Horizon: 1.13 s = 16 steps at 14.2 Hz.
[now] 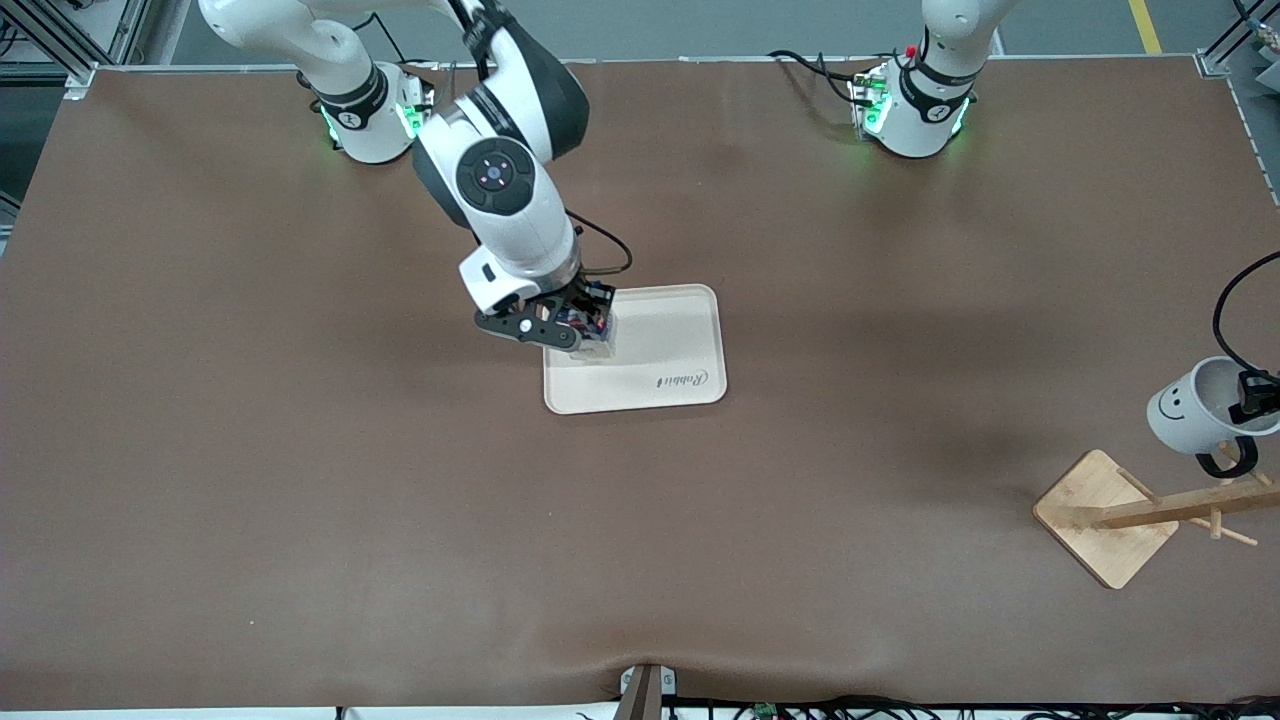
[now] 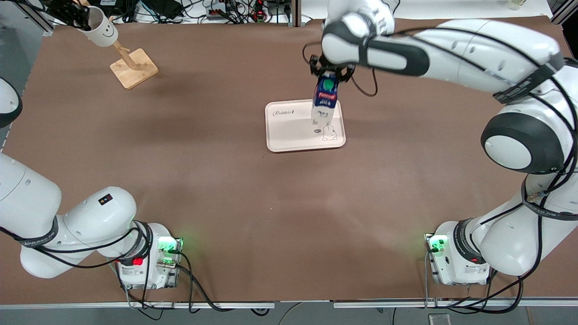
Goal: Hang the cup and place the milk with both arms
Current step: 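Hang the mug handle on a stand peg while the right gripper carries milk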
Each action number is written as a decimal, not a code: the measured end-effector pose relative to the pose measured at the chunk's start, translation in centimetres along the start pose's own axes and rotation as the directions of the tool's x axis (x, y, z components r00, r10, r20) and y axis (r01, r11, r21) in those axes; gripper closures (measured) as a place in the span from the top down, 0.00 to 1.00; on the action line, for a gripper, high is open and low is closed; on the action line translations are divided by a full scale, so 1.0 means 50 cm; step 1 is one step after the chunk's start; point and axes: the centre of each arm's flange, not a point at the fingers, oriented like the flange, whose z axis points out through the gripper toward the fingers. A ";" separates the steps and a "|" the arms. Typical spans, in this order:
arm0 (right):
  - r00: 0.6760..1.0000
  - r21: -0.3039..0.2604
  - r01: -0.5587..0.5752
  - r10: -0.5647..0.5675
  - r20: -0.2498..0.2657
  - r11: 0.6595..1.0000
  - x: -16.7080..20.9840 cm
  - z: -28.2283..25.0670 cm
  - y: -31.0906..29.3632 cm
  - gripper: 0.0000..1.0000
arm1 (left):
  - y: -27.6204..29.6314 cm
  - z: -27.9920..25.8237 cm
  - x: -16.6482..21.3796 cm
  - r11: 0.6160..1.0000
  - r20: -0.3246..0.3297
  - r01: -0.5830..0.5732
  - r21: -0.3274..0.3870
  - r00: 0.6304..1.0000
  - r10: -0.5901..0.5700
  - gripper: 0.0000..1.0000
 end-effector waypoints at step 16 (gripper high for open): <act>0.989 -0.031 0.022 -0.017 0.147 0.999 0.402 -0.082 0.803 0.59 | -0.018 0.052 0.007 0.999 -0.001 -0.012 -0.029 1.000 0.012 0.33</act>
